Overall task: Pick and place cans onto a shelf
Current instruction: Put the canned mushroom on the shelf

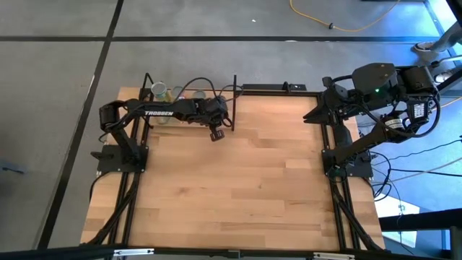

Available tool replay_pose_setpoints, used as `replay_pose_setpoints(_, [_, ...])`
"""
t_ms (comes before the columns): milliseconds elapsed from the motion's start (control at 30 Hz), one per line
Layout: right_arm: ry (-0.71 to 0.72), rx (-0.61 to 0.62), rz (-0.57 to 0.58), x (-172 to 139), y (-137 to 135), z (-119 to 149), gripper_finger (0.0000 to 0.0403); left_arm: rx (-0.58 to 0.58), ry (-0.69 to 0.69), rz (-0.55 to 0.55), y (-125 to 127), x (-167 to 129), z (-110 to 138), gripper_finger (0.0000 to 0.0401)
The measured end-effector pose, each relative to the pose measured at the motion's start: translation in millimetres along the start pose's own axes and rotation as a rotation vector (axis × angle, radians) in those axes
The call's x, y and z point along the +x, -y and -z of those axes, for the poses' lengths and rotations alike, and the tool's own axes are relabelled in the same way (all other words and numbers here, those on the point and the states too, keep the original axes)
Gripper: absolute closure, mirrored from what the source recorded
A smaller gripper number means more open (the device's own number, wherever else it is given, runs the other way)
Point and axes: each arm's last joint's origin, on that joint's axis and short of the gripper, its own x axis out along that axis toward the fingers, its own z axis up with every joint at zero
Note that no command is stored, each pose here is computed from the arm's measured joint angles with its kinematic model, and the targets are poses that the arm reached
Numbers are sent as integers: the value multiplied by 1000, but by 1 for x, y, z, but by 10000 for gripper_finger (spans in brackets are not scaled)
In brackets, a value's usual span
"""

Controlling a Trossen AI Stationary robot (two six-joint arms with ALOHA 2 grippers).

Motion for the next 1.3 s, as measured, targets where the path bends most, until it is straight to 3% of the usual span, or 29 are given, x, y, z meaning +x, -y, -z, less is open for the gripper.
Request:
replay_pose_setpoints(333, [0, 0, 0, 0, 0, 0, 353, 18, -6, 19, 2, 24, 0, 401])
replay_pose_setpoints(767, [0, 0, 0, 0, 0, 0, 353, 0, -22, -2, -15, 26, 3, 401])
replay_pose_setpoints(1133, [0, 0, 0, 0, 0, 0, 353, 3, -20, 2, -13, 26, 2, 373])
replay_pose_setpoints(1300, [0, 0, 0, 0, 0, 0, 353, 2, -13, 61, -11, 26, 2, 371])
